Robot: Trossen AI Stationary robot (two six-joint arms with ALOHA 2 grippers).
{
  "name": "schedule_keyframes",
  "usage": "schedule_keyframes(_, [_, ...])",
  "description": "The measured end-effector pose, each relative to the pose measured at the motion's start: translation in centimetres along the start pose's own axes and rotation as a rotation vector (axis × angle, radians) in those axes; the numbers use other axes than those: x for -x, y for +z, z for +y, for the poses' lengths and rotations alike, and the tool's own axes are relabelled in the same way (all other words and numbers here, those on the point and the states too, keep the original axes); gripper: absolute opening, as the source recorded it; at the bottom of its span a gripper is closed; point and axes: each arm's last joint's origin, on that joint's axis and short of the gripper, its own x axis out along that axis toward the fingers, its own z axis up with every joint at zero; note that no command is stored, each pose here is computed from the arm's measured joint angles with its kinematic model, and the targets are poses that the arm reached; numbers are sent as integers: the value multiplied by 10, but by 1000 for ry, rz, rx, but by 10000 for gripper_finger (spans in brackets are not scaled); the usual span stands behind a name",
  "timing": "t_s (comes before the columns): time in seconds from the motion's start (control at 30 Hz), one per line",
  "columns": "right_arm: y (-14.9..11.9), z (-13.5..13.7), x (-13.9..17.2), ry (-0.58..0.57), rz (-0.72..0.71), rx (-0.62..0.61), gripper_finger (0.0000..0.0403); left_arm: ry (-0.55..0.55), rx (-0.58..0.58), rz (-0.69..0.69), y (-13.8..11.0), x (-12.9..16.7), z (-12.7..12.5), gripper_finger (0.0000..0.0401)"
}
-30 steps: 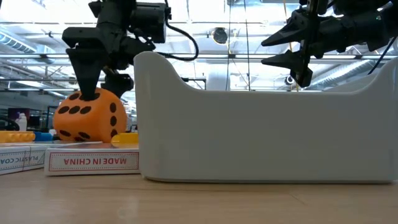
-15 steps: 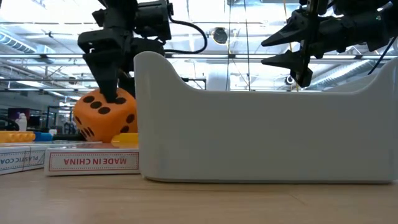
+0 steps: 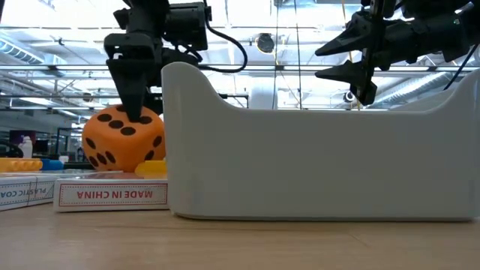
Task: Pick & Place Toys
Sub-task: Put the orange dice into the orange bin
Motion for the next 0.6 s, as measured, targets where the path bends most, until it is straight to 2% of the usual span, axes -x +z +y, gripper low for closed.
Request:
schedule_keyframes(0.43, [0,0,0,0,0,-3,166,38,20,89,-9,5,3,394])
schedule_keyframes(0.6, [0,0,0,0,-1,-3,166,73,-30,87,-9,4,-3,346])
